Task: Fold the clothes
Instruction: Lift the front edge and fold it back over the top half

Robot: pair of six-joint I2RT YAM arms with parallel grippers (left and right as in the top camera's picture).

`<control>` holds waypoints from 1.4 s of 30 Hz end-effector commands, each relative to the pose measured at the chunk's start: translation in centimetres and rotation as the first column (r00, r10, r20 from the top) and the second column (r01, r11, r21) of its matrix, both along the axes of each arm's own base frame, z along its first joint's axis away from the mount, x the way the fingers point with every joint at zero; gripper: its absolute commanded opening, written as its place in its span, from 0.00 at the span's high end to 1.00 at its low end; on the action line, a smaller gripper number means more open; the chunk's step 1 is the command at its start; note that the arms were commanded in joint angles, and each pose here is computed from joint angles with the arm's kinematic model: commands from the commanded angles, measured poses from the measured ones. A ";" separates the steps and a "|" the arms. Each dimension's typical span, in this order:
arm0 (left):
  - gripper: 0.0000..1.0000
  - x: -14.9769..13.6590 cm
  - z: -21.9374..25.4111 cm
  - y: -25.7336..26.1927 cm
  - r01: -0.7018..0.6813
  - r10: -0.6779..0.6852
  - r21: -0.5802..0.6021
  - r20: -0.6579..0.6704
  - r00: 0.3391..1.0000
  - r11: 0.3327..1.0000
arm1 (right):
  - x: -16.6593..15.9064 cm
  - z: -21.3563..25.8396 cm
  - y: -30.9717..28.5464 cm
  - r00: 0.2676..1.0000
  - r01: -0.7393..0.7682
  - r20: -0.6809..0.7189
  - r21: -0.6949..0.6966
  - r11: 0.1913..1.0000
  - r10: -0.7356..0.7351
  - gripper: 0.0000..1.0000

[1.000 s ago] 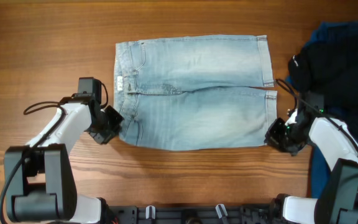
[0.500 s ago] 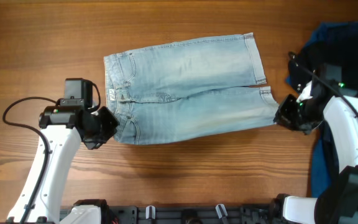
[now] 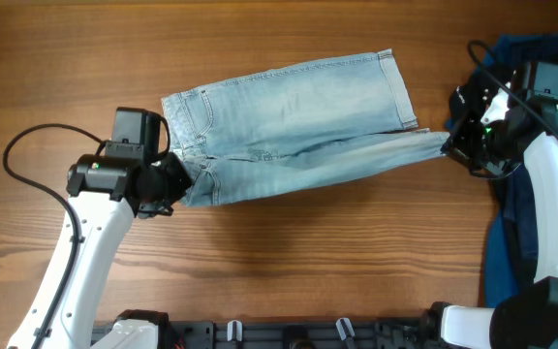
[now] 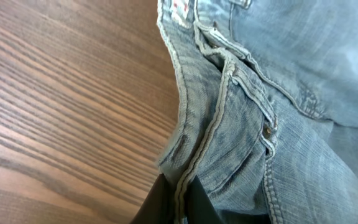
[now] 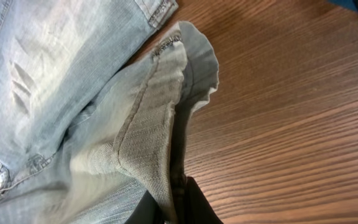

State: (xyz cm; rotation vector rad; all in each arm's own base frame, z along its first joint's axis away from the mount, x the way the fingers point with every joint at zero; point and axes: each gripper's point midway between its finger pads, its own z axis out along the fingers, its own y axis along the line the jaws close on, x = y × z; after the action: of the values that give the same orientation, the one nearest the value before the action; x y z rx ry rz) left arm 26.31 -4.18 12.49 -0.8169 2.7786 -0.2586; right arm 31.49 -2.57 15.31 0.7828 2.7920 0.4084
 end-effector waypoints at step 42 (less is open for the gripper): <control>0.96 13.1 2.6 5.9 -0.210 0.142 0.114 0.432 0.891 0.971 | 16.8 -0.2 6.9 0.898 -0.115 0.410 -0.141 0.983 0.163 0.96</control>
State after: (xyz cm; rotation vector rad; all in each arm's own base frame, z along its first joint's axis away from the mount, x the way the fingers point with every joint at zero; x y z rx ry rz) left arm 37.86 0.28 15.30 -0.8353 2.3093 -0.2275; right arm 46.55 4.00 15.18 0.4127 2.4779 0.4061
